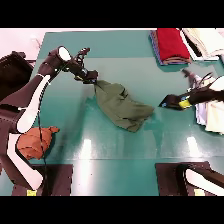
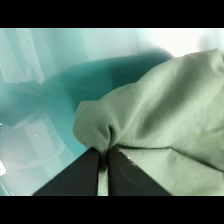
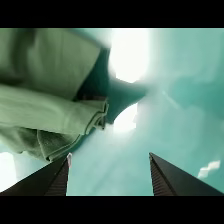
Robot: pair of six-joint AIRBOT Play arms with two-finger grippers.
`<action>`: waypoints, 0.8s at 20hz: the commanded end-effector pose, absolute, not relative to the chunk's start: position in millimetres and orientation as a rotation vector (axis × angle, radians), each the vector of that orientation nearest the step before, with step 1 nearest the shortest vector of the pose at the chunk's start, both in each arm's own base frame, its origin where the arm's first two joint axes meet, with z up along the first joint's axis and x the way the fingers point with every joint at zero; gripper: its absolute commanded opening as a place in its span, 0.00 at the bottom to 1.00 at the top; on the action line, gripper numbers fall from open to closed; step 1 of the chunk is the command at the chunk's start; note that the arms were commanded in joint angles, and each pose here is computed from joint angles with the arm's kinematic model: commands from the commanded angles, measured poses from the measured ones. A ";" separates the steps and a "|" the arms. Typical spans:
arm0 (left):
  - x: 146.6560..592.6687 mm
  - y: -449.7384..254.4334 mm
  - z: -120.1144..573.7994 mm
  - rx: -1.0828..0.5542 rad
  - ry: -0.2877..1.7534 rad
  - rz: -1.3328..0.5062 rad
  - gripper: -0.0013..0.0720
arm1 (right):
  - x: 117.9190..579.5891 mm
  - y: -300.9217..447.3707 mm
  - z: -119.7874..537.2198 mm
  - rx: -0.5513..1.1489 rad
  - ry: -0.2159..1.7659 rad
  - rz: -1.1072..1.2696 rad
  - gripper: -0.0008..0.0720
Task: Fold the shirts.
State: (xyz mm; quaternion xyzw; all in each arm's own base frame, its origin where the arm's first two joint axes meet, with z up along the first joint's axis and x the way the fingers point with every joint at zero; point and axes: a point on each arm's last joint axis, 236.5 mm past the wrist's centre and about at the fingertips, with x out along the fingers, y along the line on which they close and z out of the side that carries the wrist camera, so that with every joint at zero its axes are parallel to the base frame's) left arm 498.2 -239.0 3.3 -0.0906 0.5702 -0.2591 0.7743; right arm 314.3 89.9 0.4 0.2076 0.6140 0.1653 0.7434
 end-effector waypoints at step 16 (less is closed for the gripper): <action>390.0 -172.1 367.6 0.037 0.412 -0.499 0.05 | 342.2 133.7 295.3 0.254 0.612 0.627 0.04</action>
